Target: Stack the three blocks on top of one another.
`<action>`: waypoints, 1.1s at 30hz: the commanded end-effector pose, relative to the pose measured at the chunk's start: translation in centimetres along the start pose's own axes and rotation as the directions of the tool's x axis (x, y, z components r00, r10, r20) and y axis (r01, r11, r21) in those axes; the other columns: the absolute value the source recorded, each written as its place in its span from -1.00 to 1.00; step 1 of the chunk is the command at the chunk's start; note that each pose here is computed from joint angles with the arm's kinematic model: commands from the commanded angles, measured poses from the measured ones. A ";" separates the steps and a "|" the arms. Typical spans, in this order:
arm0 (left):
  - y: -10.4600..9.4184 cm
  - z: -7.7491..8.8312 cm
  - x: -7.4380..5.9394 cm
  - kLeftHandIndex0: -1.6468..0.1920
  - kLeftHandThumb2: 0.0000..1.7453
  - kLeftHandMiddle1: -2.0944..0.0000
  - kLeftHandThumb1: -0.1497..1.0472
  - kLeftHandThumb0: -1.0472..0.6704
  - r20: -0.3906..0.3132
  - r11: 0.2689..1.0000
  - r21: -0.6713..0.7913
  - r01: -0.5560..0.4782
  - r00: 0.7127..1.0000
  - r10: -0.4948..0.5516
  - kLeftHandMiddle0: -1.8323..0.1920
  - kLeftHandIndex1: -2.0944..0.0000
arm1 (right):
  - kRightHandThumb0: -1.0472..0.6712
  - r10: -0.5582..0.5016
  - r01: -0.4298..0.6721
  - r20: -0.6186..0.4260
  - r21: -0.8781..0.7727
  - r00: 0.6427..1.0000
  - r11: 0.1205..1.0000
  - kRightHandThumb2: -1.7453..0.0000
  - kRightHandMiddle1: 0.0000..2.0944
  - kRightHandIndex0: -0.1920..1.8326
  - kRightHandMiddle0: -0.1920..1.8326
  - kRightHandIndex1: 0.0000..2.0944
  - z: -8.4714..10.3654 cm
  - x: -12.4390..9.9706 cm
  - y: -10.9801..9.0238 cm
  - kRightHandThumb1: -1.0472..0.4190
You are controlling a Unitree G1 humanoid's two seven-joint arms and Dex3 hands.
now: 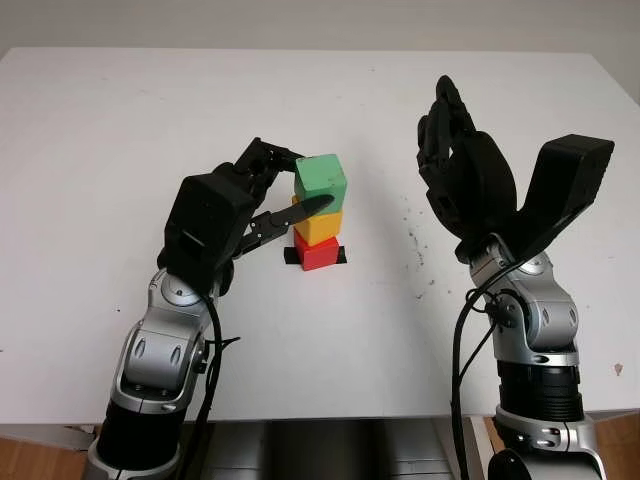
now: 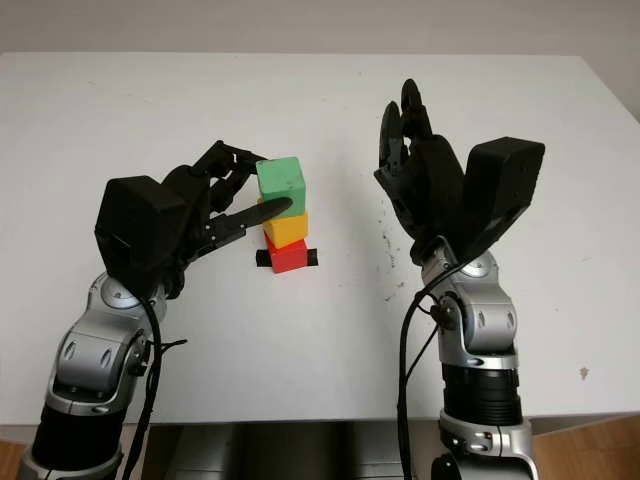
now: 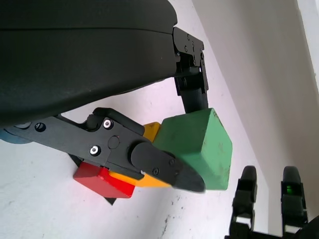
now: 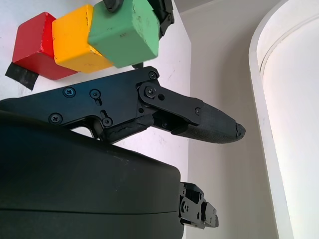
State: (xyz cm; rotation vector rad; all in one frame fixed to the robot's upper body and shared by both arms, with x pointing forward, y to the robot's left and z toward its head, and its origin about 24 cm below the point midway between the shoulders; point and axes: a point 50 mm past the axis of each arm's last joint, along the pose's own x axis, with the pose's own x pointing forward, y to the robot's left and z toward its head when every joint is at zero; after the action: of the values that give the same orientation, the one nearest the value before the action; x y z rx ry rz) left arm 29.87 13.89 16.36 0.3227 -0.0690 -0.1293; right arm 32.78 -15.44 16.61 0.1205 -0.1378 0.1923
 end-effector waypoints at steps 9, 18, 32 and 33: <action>-0.6 0.4 -0.8 0.89 -0.95 1.00 0.80 -0.66 0.036 0.981 0.028 0.193 0.980 -0.193 1.00 0.96 | -0.51 -0.006 0.005 0.012 0.007 1.000 1.000 0.17 -1.00 -1.00 -1.00 -1.00 0.2 0.0 -0.2 -1.00; -0.3 0.7 -2.0 1.00 -0.94 1.00 0.78 -0.70 0.040 0.966 0.067 0.249 0.967 -0.252 1.00 0.99 | -0.51 -0.005 0.005 0.012 0.013 1.000 1.000 0.18 -1.00 -1.00 -1.00 -1.00 0.1 0.0 -0.3 -1.00; 3.9 0.9 -3.8 1.00 -0.42 0.99 1.00 -0.66 0.183 0.984 -0.131 -0.117 0.973 0.140 1.00 1.00 | -0.54 0.017 -0.017 -0.016 0.014 1.000 1.000 0.18 -1.00 -1.00 -1.00 -1.00 -0.3 0.3 -0.3 -1.00; 4.2 0.7 -3.6 1.00 -0.43 0.98 1.00 -0.65 0.179 0.977 -0.150 -0.152 0.968 0.178 1.00 1.00 | -0.54 0.017 -0.016 -0.017 0.017 1.000 1.000 0.19 -1.00 -1.00 -1.00 -1.00 -0.4 0.3 -0.2 -1.00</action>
State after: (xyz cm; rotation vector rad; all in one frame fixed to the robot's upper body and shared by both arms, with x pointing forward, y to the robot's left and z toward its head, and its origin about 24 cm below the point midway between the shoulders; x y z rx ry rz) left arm 26.59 17.70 18.16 0.1976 -0.2621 -0.0416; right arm 33.08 -15.57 15.95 0.1338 -0.1087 0.2109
